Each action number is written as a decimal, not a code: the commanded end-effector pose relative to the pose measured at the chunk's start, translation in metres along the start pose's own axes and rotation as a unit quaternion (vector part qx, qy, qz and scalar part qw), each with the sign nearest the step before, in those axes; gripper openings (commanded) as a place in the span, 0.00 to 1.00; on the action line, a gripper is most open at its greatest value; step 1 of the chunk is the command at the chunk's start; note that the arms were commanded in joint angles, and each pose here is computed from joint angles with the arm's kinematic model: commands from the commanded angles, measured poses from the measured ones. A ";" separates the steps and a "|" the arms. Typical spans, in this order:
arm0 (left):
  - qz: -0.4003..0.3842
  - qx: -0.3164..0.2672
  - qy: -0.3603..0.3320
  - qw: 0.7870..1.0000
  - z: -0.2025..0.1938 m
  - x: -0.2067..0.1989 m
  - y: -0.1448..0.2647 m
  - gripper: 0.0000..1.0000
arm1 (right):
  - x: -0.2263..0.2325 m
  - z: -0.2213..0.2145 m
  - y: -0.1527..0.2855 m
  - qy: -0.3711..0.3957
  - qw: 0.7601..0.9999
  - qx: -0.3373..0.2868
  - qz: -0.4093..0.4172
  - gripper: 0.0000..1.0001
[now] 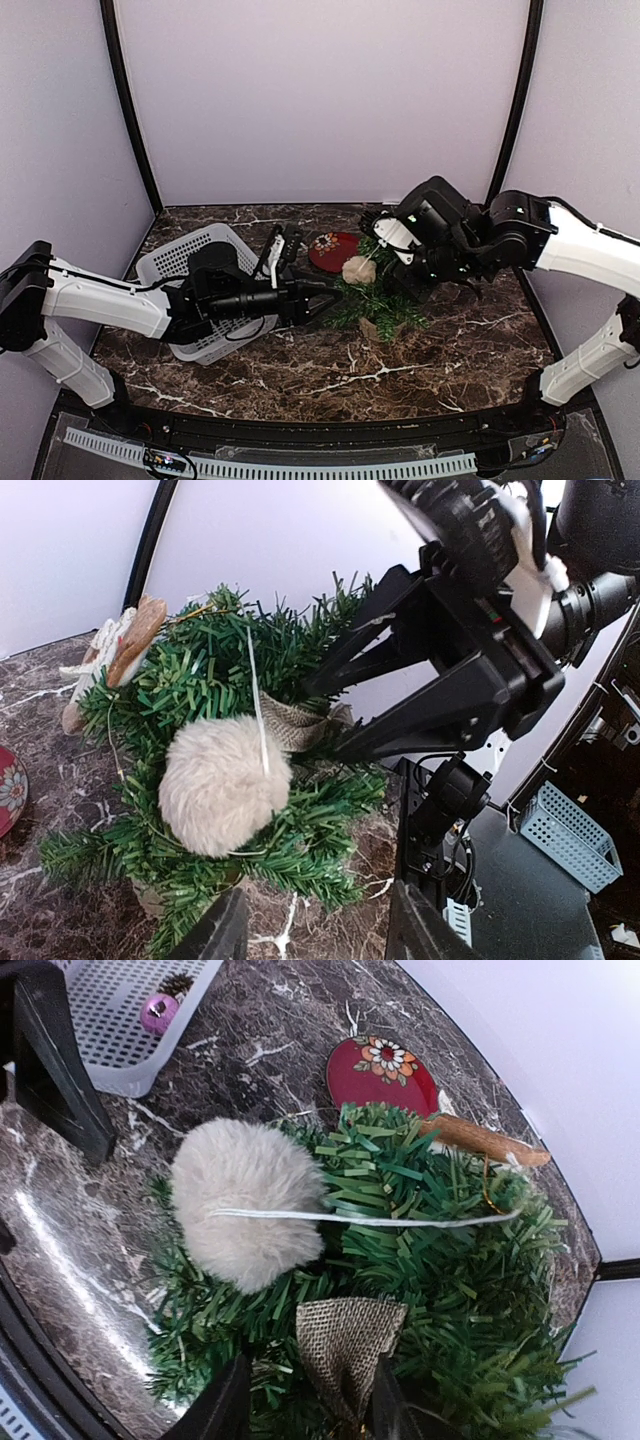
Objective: Decorate the small christmas tree
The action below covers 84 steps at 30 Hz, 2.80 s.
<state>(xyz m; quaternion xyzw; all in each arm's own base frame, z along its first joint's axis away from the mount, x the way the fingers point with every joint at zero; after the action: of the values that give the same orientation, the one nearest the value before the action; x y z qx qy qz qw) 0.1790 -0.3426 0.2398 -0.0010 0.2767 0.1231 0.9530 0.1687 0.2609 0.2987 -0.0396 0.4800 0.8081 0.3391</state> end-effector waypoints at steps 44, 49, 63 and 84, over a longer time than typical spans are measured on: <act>0.113 -0.037 0.096 0.988 -0.008 0.060 -0.027 0.40 | -0.166 -0.081 -0.046 -0.438 0.879 -0.179 0.056 0.55; 0.107 -0.044 0.115 0.987 -0.007 0.069 -0.024 0.40 | -0.164 -0.084 -0.071 -0.440 0.879 -0.165 0.079 0.52; 0.072 -0.013 0.083 0.994 -0.025 0.042 -0.008 0.41 | -0.157 -0.080 -0.114 -0.436 0.873 -0.160 0.153 0.48; 0.123 -0.034 0.093 0.987 0.005 0.077 -0.043 0.38 | -0.104 -0.103 -0.103 -0.420 0.871 -0.134 0.219 0.45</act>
<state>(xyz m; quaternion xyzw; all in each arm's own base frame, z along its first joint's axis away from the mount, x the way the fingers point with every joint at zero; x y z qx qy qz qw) 0.2426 -0.3689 0.1991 -0.0122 0.3602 0.2322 0.9034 0.2941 0.1570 0.1980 0.3745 0.1861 0.8470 0.3283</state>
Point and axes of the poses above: each gripper's point midway between its finger pads, its own y axis back along the fingers, its own x axis along the line the jaws close on, z = x × y, the point moved 7 cm from there along y, back along the fingers, and after that the axes turned 8 degrees about y, right-handed, at the moved point
